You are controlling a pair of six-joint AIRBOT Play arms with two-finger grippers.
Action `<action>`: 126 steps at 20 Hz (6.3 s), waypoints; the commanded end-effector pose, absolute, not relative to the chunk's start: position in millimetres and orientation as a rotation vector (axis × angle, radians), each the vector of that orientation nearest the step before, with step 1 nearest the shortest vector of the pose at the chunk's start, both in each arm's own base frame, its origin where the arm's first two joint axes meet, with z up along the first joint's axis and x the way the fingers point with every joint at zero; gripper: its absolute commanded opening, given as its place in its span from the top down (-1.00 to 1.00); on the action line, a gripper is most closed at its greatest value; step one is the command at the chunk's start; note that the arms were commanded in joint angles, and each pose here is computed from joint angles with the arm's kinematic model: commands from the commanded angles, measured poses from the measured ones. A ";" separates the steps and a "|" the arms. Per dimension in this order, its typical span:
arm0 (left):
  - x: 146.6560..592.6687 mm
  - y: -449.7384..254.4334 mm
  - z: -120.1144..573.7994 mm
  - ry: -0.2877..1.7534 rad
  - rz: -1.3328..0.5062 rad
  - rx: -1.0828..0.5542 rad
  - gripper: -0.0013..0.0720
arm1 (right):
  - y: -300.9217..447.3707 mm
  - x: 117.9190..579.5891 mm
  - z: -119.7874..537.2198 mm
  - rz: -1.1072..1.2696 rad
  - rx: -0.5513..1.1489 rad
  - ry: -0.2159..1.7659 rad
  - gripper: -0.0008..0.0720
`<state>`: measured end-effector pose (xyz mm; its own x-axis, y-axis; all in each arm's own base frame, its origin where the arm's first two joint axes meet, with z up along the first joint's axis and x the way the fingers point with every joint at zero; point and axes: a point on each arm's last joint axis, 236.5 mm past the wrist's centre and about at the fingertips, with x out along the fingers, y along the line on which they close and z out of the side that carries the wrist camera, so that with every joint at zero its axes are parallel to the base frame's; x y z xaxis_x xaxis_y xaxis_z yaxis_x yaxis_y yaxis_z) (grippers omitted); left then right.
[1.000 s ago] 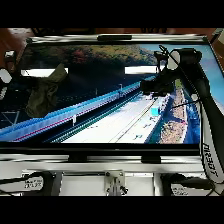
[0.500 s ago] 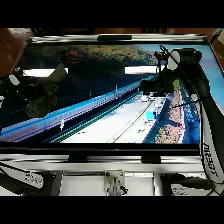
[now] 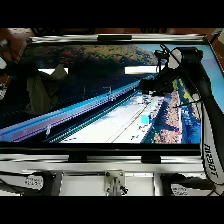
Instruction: Fold the shirts.
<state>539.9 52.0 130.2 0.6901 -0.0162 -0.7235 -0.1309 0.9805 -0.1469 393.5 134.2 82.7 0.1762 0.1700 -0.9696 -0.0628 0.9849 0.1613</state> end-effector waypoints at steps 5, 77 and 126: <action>399.8 -169.9 349.6 0.457 -0.475 -0.151 0.89 | 72.6 374.9 209.7 0.063 -0.092 1.098 -0.41; 324.2 -327.7 -53.0 1.454 -0.550 -0.640 0.89 | 93.8 330.4 -115.0 0.247 0.743 1.586 0.40; 490.8 -142.4 -8.0 1.367 -0.062 0.146 0.04 | 30.3 395.8 -78.1 -0.108 0.930 1.123 0.80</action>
